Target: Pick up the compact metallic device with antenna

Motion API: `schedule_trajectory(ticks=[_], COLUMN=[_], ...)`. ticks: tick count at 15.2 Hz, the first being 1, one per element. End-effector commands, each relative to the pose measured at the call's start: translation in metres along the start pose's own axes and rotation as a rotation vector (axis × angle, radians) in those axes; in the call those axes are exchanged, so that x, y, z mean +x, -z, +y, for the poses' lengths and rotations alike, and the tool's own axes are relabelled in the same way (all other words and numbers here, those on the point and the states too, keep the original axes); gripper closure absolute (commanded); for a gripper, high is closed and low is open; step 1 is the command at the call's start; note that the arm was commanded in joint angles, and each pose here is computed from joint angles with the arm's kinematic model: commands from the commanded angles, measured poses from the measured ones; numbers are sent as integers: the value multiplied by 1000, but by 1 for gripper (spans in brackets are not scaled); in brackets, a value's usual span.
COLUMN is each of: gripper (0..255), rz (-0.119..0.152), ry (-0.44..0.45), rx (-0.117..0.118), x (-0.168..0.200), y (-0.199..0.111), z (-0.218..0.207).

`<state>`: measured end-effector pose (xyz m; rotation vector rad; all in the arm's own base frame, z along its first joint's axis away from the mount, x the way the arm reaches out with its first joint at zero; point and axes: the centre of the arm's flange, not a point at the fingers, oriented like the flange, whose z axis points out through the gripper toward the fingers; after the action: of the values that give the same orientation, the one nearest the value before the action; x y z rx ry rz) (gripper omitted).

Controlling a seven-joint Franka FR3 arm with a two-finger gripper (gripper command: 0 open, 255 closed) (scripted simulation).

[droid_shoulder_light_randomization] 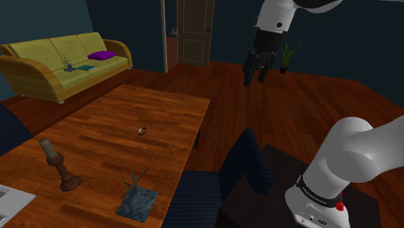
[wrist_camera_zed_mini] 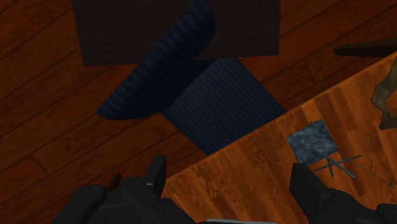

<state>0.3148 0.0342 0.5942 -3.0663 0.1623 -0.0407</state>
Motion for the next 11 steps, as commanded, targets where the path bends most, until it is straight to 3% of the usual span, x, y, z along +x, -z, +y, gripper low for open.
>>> schedule_trajectory(ticks=[1, 11], gripper=[0, 0], rz=[0, -35], ry=[0, 93], rx=[0, -28], x=[0, 71], y=[0, -87], z=[0, -80])
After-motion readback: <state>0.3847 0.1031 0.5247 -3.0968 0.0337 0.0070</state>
